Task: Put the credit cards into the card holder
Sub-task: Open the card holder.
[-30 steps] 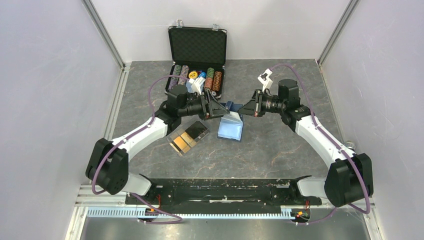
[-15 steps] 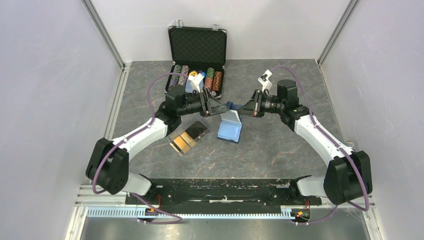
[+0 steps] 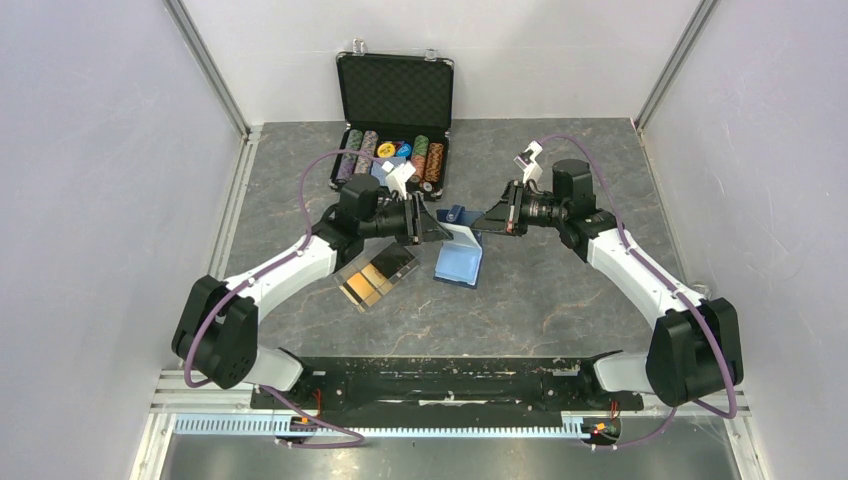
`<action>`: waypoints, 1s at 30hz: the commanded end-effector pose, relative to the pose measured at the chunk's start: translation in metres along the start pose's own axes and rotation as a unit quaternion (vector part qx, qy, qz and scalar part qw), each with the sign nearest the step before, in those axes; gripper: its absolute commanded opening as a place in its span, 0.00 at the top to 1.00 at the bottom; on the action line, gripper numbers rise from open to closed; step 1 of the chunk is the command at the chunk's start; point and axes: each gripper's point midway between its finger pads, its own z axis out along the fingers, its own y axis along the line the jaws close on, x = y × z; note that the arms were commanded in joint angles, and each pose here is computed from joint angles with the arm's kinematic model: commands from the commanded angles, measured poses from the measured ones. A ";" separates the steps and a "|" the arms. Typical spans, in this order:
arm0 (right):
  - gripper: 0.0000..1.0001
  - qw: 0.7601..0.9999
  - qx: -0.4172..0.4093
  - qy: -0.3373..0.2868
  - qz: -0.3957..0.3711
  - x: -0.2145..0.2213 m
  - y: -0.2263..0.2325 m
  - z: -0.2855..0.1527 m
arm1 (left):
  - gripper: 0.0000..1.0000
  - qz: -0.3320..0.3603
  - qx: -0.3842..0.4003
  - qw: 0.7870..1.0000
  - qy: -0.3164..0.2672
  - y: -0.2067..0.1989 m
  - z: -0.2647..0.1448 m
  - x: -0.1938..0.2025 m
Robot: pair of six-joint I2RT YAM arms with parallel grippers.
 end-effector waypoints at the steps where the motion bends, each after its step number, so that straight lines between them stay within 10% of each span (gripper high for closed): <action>1: 1.00 1.000 -0.025 -0.004 -0.012 -0.011 0.018 -0.002 | 0.56 0.081 -0.056 0.995 0.000 0.009 -0.003 -0.006; 10: 1.00 0.999 -0.040 0.002 -0.019 -0.012 0.026 -0.003 | 0.24 0.093 -0.128 0.987 -0.016 0.035 -0.007 -0.013; 30: 1.00 0.995 -0.098 0.009 -0.005 -0.013 0.049 -0.006 | 0.23 0.066 0.090 0.993 -0.026 -0.018 -0.010 -0.032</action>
